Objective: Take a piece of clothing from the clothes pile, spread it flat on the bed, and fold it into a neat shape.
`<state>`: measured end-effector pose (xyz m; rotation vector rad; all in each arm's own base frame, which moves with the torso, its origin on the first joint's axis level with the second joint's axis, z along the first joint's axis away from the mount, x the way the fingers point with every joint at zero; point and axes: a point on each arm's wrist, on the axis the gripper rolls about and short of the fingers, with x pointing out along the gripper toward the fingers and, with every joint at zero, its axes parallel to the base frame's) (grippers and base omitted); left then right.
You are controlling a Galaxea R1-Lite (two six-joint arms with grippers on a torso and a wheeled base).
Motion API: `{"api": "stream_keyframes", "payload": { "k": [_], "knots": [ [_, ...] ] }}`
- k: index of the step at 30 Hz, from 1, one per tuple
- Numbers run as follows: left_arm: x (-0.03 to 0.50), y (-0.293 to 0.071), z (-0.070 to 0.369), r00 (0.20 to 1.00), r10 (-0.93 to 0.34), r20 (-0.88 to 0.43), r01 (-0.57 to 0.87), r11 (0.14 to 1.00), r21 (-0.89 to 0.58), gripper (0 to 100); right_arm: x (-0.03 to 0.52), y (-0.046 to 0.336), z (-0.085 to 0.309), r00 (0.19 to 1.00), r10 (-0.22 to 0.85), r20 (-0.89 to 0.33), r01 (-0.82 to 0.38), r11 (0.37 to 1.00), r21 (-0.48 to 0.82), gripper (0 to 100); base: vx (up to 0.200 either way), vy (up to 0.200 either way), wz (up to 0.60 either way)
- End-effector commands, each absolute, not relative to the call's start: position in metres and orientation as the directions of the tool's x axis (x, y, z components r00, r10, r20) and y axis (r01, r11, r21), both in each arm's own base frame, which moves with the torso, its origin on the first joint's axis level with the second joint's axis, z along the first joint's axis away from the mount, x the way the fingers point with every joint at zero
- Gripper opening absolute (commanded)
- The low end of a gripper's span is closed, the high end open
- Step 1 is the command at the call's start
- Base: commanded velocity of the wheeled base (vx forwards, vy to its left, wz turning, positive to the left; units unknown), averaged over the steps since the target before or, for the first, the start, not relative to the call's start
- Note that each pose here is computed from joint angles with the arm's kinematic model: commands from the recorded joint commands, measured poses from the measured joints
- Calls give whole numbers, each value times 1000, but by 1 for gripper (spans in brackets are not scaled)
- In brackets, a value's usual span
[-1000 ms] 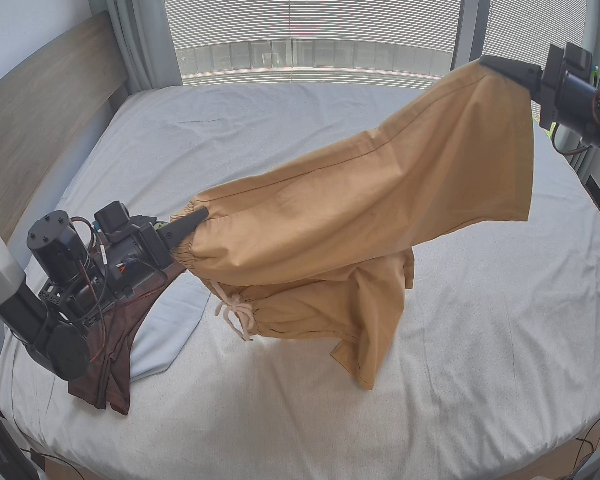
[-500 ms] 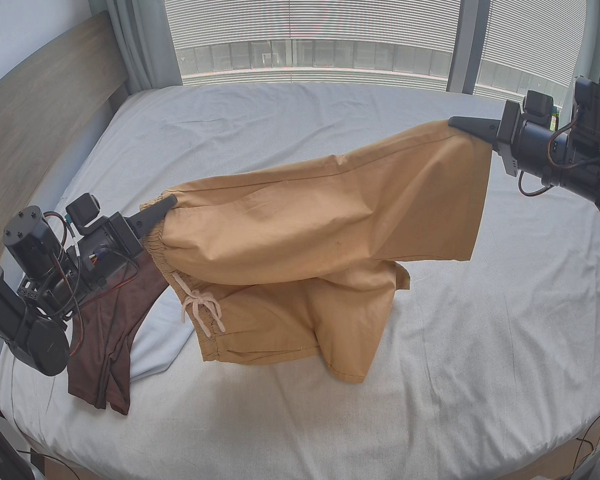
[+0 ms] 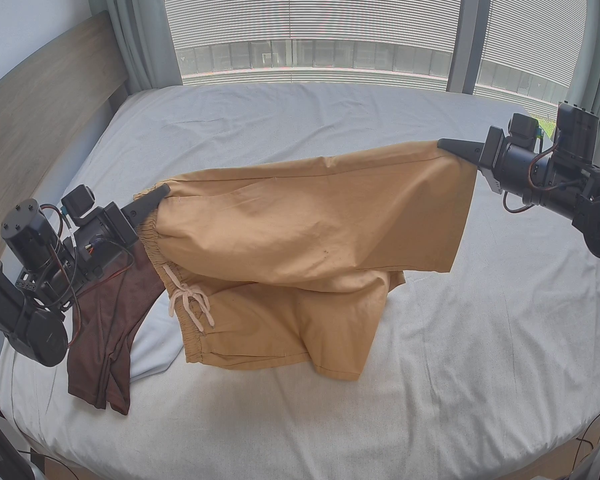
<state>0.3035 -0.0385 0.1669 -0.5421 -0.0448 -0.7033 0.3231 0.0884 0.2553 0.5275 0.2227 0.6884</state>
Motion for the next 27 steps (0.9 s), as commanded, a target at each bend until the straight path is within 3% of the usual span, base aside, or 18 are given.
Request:
{"api": "stream_keyframes", "payload": {
  "k": [1,18,27],
  "knots": [
    [312,-39,167,769,-598,227,627,634,-453,0,331,90,241,754,654,-57,-525,653,546,0,0,0,0],
    [341,-39,156,788,-571,232,613,692,-382,0,360,95,216,763,646,-26,-535,653,536,0,0,0,0],
    [346,-46,156,773,-587,241,632,678,-374,0,369,90,212,774,633,-18,-522,653,549,0,0,0,0]
  ]
}}
